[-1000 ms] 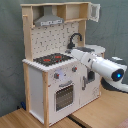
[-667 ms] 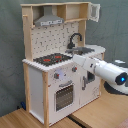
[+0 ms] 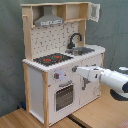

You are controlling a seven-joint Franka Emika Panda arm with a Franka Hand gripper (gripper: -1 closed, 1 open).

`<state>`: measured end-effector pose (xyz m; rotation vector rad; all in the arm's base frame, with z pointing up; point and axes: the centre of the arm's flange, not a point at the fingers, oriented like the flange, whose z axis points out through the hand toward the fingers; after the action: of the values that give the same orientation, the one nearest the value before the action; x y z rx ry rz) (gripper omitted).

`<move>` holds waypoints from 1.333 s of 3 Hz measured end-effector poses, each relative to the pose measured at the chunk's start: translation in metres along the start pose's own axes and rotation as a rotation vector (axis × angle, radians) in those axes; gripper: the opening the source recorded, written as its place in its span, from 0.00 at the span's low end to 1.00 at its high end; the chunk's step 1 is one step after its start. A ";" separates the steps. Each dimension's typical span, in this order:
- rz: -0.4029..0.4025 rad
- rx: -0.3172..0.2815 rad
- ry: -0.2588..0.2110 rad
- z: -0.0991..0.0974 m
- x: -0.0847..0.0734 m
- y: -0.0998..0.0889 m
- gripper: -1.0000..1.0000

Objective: Play with the kitchen

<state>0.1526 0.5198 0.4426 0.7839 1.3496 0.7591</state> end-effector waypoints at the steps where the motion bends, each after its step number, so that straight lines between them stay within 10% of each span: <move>1: -0.074 0.009 0.012 -0.008 -0.011 -0.014 1.00; 4: -0.242 0.070 0.064 0.031 -0.039 -0.066 1.00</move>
<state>0.1820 0.4497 0.4104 0.6406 1.5036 0.5519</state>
